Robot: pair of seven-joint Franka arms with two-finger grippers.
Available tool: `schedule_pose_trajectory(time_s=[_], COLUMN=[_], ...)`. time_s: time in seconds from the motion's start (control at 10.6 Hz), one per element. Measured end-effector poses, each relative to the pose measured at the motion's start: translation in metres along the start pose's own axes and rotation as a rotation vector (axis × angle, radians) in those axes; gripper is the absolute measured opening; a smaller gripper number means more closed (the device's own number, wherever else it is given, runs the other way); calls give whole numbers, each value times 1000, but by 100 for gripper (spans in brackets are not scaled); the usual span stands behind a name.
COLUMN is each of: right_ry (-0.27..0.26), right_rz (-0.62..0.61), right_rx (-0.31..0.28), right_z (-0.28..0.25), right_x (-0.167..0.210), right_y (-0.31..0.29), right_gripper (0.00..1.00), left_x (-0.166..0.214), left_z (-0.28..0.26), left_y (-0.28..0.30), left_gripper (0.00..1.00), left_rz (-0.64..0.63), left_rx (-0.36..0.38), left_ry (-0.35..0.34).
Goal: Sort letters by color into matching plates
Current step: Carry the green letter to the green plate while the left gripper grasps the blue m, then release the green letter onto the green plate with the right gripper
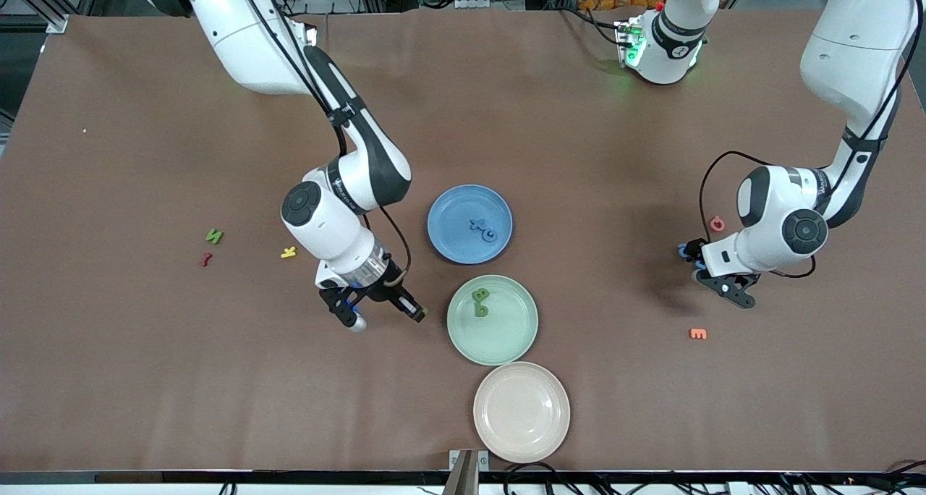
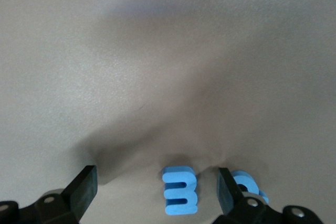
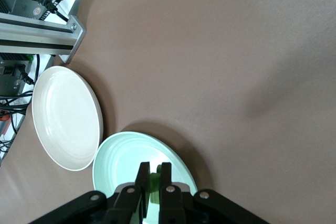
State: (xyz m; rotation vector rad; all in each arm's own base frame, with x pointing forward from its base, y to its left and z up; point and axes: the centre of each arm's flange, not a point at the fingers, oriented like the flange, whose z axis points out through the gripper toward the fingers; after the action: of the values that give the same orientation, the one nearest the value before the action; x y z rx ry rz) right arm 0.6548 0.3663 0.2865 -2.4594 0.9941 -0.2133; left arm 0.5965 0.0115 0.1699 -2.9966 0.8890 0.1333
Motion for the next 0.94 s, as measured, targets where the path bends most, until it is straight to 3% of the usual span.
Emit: schedule_pose_trajectory(time_s=[0.38,0.75,0.85,0.94], right_ry=[4,0,11,15], right_rz=[58,67,67,63], right_rx=[41,63,79,85], right_z=[1,50,64,75], right_x=[-14,-56,-65,-72], right_y=[-17,-12,-8,-4], right_gripper=[11,11,11,11], left_x=[-10,-9,-9,-9], left_z=[2,4,4,0], left_y=[-11,-5,-5,-6], left_gripper=[100,100,96,81], left_rz=[-28,-61,-61,-63], left_rx=[-2,-6,-5,0], left_ry=[-1,-5,-4,0])
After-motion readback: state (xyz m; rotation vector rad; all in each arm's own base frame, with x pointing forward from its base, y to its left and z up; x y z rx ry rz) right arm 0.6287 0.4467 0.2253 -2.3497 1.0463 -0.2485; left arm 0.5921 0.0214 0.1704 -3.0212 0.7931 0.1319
